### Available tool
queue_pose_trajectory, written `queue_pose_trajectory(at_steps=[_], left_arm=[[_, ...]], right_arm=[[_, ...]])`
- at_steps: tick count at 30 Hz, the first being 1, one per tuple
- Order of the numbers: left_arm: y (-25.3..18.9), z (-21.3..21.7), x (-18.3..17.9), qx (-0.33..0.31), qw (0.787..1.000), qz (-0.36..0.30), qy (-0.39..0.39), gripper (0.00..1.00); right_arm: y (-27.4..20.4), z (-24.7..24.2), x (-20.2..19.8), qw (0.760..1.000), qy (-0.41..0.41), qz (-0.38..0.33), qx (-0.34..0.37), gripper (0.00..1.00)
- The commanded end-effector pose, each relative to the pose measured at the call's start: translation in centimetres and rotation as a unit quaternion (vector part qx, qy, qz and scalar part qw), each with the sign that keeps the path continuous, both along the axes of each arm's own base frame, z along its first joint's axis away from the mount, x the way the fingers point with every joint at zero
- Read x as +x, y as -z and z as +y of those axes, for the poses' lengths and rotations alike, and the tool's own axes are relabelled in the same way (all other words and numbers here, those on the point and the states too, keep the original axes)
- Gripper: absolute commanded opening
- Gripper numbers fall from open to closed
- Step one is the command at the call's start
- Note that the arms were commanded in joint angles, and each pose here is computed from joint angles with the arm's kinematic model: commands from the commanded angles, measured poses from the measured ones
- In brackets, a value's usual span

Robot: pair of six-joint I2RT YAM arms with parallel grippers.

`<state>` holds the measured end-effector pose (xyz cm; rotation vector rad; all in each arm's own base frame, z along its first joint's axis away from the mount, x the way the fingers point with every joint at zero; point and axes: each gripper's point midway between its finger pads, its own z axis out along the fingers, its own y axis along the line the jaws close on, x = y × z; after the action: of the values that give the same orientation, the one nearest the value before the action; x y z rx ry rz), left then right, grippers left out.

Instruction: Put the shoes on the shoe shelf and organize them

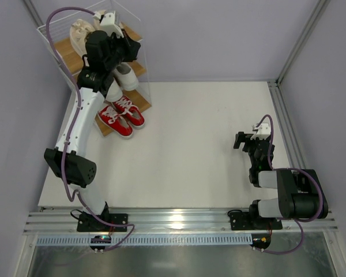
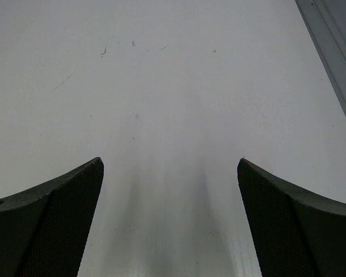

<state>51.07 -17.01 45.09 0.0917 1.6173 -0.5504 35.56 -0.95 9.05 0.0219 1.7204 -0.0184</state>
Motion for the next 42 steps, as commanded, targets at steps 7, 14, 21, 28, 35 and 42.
queue_pose_trajectory(at_steps=[7, 14, 21, 28, 35, 42], left_arm=[[-8.0, 0.8, -6.1, -0.051, 0.995, -0.082, 0.029, 0.0], [-6.3, 2.9, -11.0, 0.005, 0.998, -0.055, 0.013, 0.0], [-3.0, 4.5, -12.6, 0.049, 0.998, -0.023, -0.012, 0.0], [-2.3, 10.2, -15.7, 0.01, 0.987, -0.023, -0.16, 0.0], [-1.4, 15.5, -17.7, 0.004, 0.955, -0.011, -0.296, 0.0], [-0.6, 16.7, -16.9, 0.007, 0.942, -0.017, -0.335, 0.0]], right_arm=[[-2.7, 0.0, 1.1, 0.999, -0.004, -0.049, -0.004, 0.97], [-2.7, 0.0, 1.1, 0.999, -0.004, -0.049, -0.004, 0.97], [-2.7, 0.0, 1.1, 0.999, -0.004, -0.049, -0.004, 0.97], [-2.8, 0.1, 1.1, 0.999, -0.004, -0.05, -0.004, 0.97], [-2.8, 0.0, 1.1, 0.999, -0.004, -0.05, -0.004, 0.97], [-2.8, 0.0, 1.1, 0.999, -0.004, -0.05, -0.004, 0.97]])
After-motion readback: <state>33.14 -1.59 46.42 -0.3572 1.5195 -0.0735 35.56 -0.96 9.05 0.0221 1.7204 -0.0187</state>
